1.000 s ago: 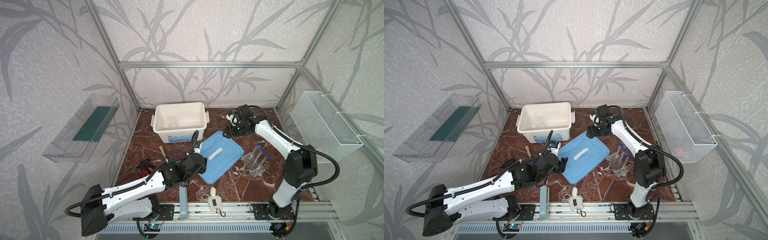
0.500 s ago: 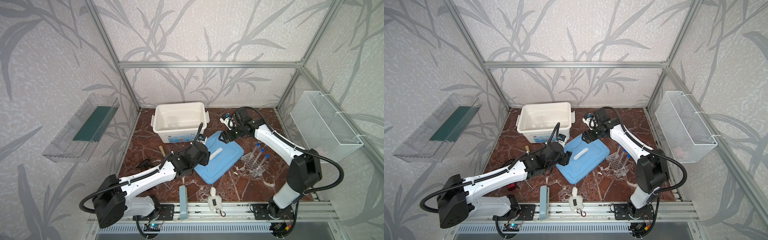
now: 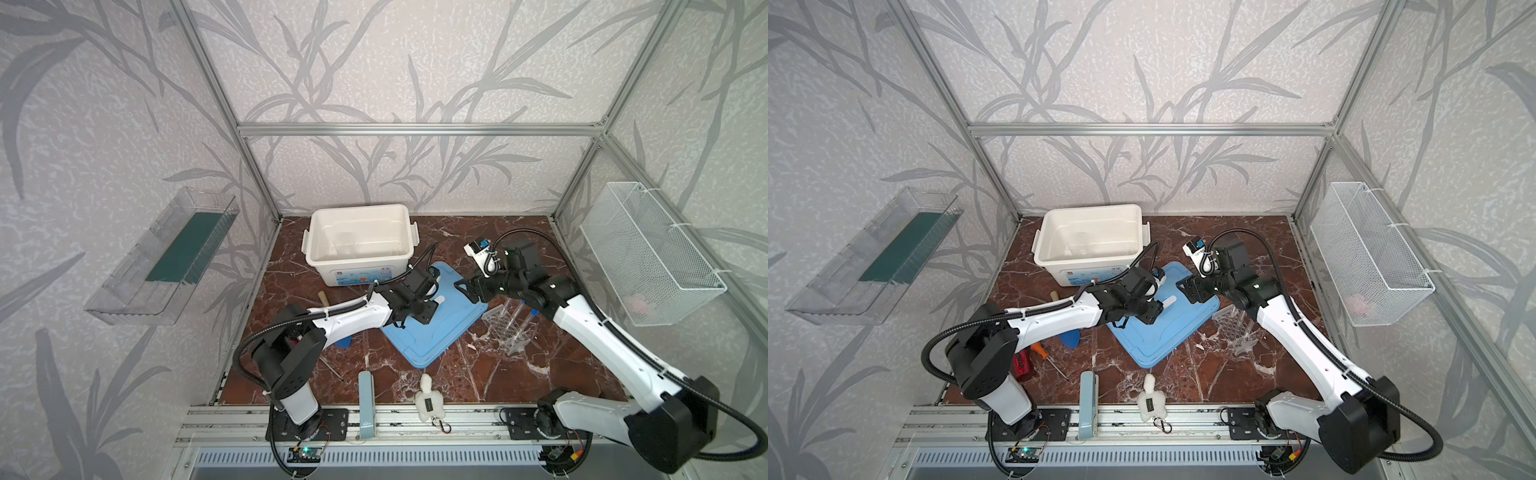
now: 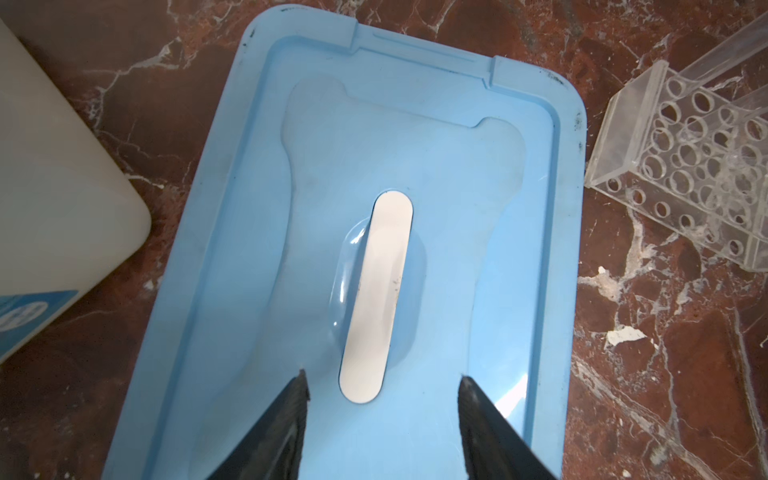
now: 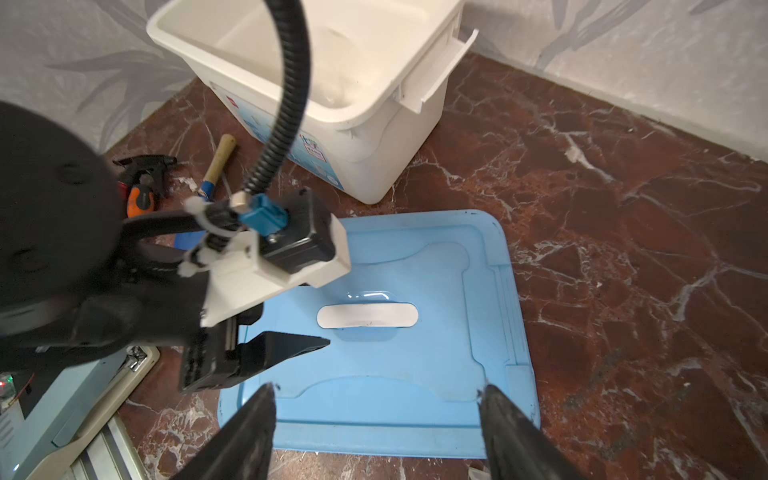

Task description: Organize the chemistry lab equipment

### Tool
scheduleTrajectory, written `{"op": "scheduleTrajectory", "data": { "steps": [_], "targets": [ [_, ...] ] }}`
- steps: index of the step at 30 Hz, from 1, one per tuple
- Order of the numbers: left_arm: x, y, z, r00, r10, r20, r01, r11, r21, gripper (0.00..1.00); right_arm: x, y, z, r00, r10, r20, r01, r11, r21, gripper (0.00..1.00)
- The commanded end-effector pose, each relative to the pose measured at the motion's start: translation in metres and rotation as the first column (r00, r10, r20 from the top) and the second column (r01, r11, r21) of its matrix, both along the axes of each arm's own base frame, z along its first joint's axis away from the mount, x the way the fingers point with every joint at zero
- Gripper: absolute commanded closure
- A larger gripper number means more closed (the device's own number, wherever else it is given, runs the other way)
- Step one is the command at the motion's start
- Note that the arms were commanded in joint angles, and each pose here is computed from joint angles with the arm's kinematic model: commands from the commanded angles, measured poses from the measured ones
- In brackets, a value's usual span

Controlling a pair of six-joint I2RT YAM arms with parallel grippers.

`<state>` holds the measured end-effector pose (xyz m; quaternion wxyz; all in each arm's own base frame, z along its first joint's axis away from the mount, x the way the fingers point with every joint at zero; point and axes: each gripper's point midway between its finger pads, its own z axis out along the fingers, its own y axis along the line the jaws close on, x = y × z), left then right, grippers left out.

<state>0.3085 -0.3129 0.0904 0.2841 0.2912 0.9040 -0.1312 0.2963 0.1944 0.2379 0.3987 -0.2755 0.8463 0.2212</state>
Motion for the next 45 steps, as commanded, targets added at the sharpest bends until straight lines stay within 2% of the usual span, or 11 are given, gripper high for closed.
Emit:
{"op": "scheduleTrajectory", "data": {
  "steps": [1,4,9,12,15,17,20,28,35,42,45],
  "targets": [
    [0.002,0.000,-0.007,0.998,-0.050,-0.026,0.052,0.998,0.045,0.42,-0.001,-0.004,0.008,0.999,-0.029,0.020,0.028,0.998,0.060,0.24],
    [0.005,0.002,-0.005,0.999,-0.036,-0.029,0.037,0.998,0.053,0.43,-0.005,0.002,-0.001,1.000,0.022,0.012,-0.023,0.998,0.060,0.23],
    [0.011,0.013,0.025,0.995,0.102,-0.021,-0.104,0.987,-0.122,0.42,0.005,0.019,-0.003,0.995,0.103,-0.016,-0.101,0.993,0.061,0.15],
    [0.002,-0.004,0.031,1.000,-0.002,-0.016,-0.001,0.982,-0.189,0.39,0.015,0.032,0.004,0.989,0.143,-0.026,-0.140,0.985,0.104,0.13],
    [0.005,0.003,0.005,0.996,-0.021,-0.087,0.017,0.999,-0.047,0.43,0.022,0.036,0.006,0.988,0.149,-0.026,-0.146,0.984,0.105,0.15],
    [0.009,0.005,-0.010,0.993,-0.034,-0.113,0.035,0.999,0.005,0.45,0.021,0.031,0.006,0.991,0.132,-0.022,-0.130,0.988,0.081,0.15],
    [0.008,-0.006,-0.017,0.987,-0.086,-0.138,0.084,0.996,-0.018,0.46,0.015,0.023,-0.003,0.995,0.102,-0.001,-0.101,0.992,0.075,0.15],
    [0.022,-0.004,-0.044,0.990,-0.072,-0.124,0.079,0.995,0.055,0.52,-0.005,0.009,-0.020,0.999,0.047,0.007,-0.048,0.995,0.093,0.17],
    [0.023,-0.015,-0.051,0.985,-0.096,-0.142,0.102,0.994,0.036,0.54,-0.013,0.003,-0.021,1.000,0.013,0.008,-0.013,0.992,0.122,0.17],
    [0.025,-0.011,-0.064,0.982,-0.101,-0.159,0.122,0.984,0.130,0.58,-0.014,-0.007,-0.028,0.999,-0.042,0.013,0.040,0.994,0.102,0.17],
    [0.019,-0.007,-0.069,0.980,-0.112,-0.162,0.141,0.974,0.179,0.56,-0.012,-0.012,-0.030,0.997,-0.067,0.030,0.064,0.993,0.096,0.17]
  ]
}}
